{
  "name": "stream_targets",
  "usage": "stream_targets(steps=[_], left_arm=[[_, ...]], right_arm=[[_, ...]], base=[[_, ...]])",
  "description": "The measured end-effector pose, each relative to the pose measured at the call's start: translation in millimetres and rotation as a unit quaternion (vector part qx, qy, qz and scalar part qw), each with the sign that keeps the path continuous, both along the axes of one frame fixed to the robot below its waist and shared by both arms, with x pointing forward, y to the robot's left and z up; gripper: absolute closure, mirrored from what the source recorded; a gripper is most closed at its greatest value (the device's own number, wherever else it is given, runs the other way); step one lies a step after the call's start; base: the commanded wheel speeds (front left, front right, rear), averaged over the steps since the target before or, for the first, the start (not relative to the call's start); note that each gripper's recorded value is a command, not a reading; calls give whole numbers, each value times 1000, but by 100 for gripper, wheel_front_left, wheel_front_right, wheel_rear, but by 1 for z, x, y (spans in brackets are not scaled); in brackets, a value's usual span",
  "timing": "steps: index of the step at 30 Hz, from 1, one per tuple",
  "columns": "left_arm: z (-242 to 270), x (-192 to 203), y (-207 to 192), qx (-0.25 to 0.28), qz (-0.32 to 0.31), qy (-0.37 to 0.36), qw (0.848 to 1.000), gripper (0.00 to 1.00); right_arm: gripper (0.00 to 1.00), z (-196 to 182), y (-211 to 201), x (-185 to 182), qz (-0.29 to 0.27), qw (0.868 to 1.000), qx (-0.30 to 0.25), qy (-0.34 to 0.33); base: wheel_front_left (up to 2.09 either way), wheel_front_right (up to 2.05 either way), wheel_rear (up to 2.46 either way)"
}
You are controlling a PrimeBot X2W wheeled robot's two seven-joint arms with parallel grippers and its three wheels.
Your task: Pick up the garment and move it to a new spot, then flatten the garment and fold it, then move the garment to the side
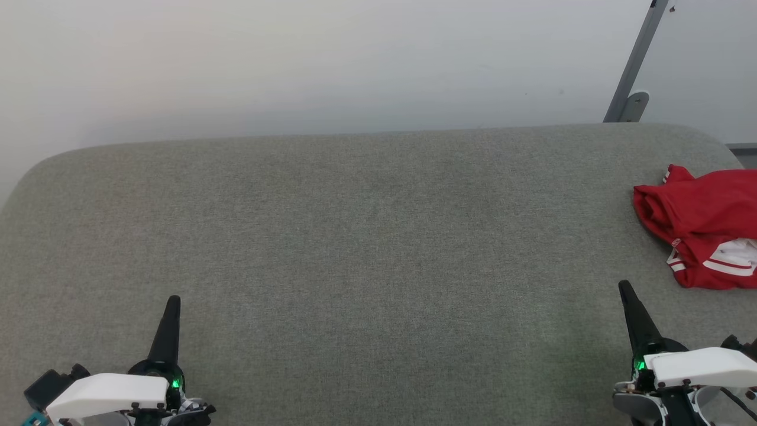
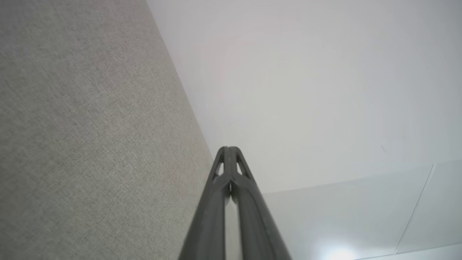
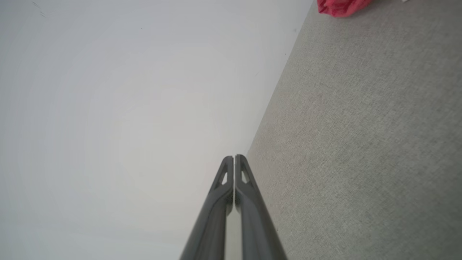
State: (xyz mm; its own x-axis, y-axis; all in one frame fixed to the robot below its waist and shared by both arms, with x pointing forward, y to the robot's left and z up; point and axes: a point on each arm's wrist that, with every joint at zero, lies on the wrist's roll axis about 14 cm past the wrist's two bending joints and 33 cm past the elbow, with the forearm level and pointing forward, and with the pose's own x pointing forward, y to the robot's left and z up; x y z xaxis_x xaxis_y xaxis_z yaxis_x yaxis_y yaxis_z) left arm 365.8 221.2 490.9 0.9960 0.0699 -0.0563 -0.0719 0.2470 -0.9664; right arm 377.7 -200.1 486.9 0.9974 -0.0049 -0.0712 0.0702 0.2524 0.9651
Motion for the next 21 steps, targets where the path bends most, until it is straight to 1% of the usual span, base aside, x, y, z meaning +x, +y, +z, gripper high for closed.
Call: stream_targets(steps=[14, 21], left_arm=[[3, 8, -8, -53, -11, -8, 999, 100], [7, 12, -11, -70, -16, -15, 997, 100]], right_arm=[[100, 6, 0, 4, -2, 999, 51, -11], [100, 10, 0, 6, -2, 997, 70, -16]], base=[[0, 0, 0], [0, 0, 0]])
